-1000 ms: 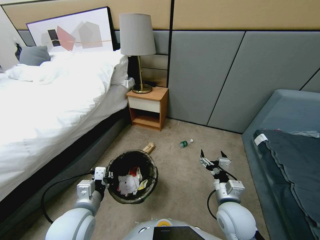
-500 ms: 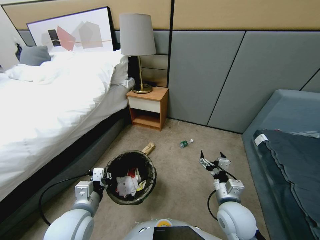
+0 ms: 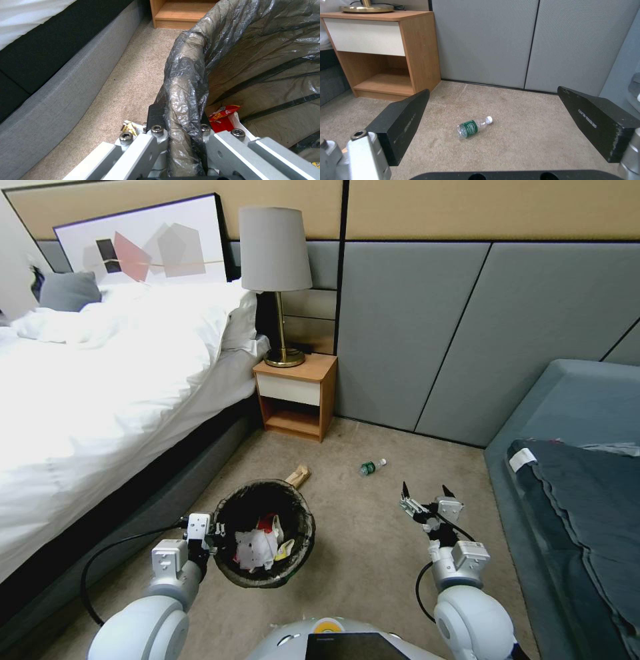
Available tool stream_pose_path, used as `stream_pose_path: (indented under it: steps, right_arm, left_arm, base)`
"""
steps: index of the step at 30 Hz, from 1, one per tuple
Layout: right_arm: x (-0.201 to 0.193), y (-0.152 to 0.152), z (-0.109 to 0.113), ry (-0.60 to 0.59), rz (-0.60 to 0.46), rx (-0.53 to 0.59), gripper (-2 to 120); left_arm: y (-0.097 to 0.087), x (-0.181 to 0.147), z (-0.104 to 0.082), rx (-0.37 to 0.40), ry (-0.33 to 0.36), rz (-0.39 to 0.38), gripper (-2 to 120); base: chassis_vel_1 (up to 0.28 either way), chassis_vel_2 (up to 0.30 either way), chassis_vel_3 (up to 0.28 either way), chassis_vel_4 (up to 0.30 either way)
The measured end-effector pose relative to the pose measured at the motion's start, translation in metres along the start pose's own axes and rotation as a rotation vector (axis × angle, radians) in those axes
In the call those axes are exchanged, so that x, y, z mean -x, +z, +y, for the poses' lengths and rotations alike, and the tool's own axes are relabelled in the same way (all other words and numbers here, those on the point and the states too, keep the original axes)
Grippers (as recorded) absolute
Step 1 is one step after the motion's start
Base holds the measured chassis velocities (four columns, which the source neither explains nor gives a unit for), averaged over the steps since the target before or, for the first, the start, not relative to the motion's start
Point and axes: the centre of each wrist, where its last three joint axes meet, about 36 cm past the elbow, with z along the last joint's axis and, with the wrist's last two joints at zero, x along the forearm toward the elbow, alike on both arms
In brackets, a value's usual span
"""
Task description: Pick up the trash bin, then pick up the garbage from the floor and place it into the trash bin.
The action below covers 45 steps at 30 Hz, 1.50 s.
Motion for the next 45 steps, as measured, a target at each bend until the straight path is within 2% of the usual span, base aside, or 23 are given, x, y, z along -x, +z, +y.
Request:
stream_pose_path:
  steps: [29,45]
  right_arm:
    - [-0.0036,-0.0051,0.0024,0.009,-0.027,0.012,100]
    - [-0.0052,-0.0051,0.0006,0.023,-0.021,0.005,100]
  left_arm:
    - [0.0005,-0.0003,0.0002,-0.008,-0.007,-0.001,1]
    - [-0.0040,0.0020,0.0003,-0.020,0.012,-0.022,1]
  base:
    - [-0.052,0.057,0.059,-0.057]
    - [-0.068,0.063,0.061,-0.064]
